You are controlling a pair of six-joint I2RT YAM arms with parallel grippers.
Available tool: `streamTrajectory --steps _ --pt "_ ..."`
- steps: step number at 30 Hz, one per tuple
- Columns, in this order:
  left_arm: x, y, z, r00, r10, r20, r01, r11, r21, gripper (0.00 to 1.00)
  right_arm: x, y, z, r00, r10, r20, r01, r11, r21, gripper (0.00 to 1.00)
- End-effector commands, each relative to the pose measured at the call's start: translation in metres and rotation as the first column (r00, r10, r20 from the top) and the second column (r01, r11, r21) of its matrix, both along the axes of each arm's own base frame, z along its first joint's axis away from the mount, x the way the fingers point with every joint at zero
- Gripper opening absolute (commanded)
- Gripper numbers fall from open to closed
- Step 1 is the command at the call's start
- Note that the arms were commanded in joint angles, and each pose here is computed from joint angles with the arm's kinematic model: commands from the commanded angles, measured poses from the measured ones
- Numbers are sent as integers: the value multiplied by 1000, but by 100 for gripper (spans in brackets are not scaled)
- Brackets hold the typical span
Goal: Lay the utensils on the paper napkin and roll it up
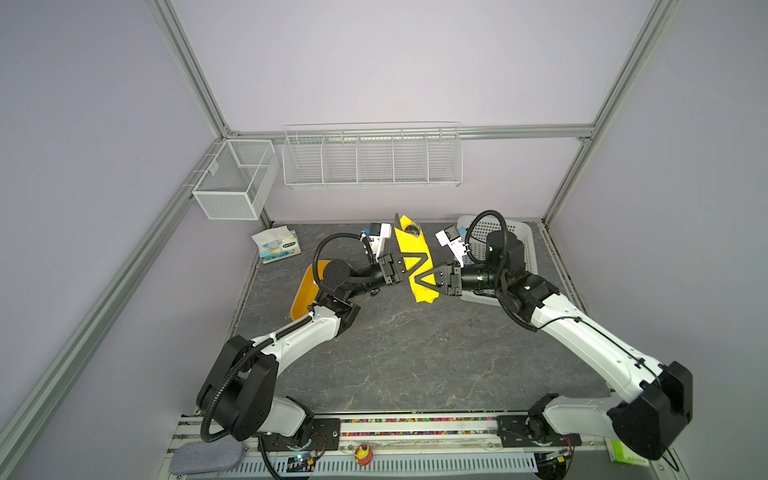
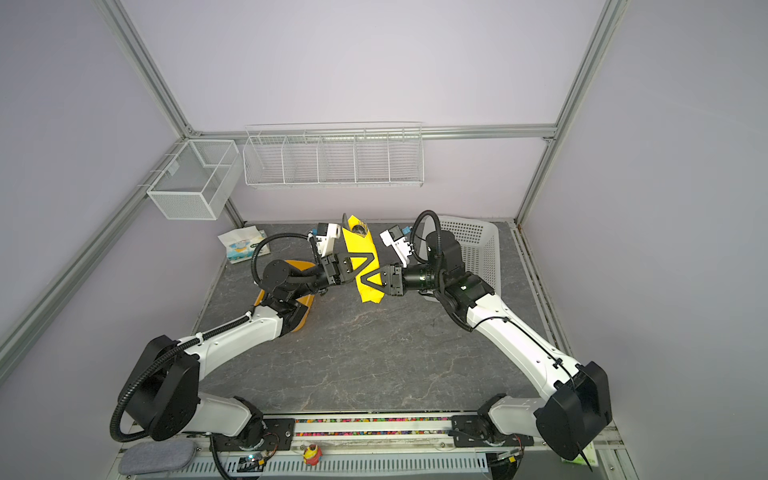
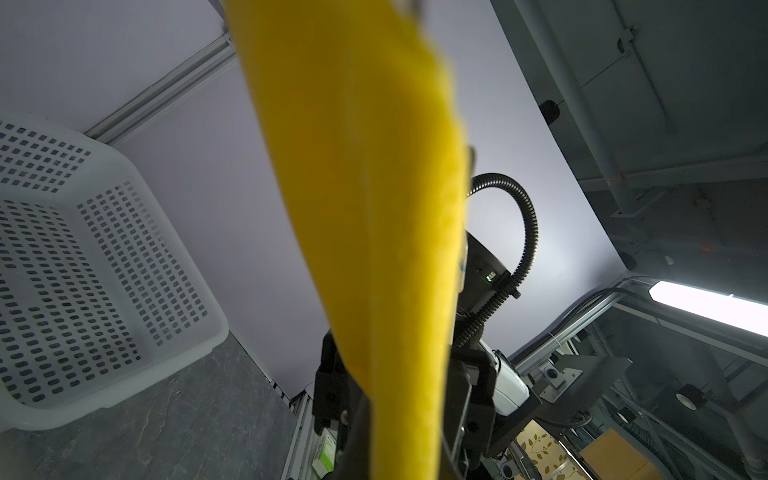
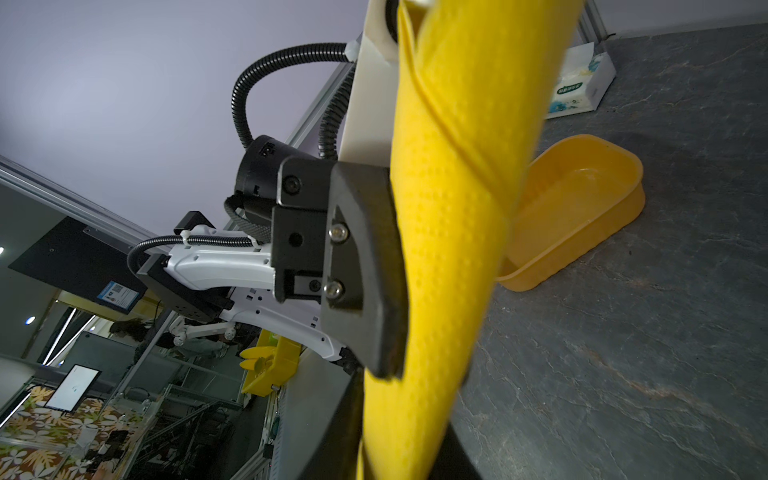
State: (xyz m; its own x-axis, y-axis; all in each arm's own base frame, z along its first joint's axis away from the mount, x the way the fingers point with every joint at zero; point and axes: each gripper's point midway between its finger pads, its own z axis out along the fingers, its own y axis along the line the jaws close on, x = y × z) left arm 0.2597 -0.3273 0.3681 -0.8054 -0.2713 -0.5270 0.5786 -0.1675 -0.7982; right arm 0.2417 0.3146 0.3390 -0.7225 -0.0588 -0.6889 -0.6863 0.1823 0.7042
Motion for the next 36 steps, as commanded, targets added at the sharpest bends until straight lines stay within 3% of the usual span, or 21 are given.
streamTrajectory --steps 1,3,6,10,13,17,21,24,27,36 --pt "-7 5 16 999 3 48 -1 1000 -29 0 1 -15 5 997 -61 50 62 998 -17 33" --pt "-6 5 13 999 7 45 -6 1000 -20 0 2 -22 6 994 -92 60 93 995 -28 37" --pt "-3 4 9 999 17 37 -17 1000 -4 0 7 -37 7 983 -165 77 169 984 -54 52" --pt "0 2 2 999 26 18 -27 1000 12 0 22 -73 1 937 -332 112 344 932 -116 60" --pt "2 2 -2 999 33 9 -33 999 19 0 41 -114 -16 856 -502 121 516 832 -204 65" --pt "4 2 -8 999 41 -3 -41 999 35 0 65 -181 -66 697 -712 87 675 611 -414 66" --pt "5 2 -12 999 46 -13 -46 998 41 0 79 -210 -108 642 -766 27 648 524 -552 67" --pt "4 3 -13 999 50 -13 -50 998 41 0 90 -210 -131 661 -750 13 599 517 -612 69" --pt "4 3 -13 999 51 -14 -50 998 42 0 103 -198 -147 707 -706 -44 523 564 -639 72" --pt "3 2 -21 999 37 -27 -36 998 59 0 130 -162 -188 769 -615 -175 380 659 -649 74"
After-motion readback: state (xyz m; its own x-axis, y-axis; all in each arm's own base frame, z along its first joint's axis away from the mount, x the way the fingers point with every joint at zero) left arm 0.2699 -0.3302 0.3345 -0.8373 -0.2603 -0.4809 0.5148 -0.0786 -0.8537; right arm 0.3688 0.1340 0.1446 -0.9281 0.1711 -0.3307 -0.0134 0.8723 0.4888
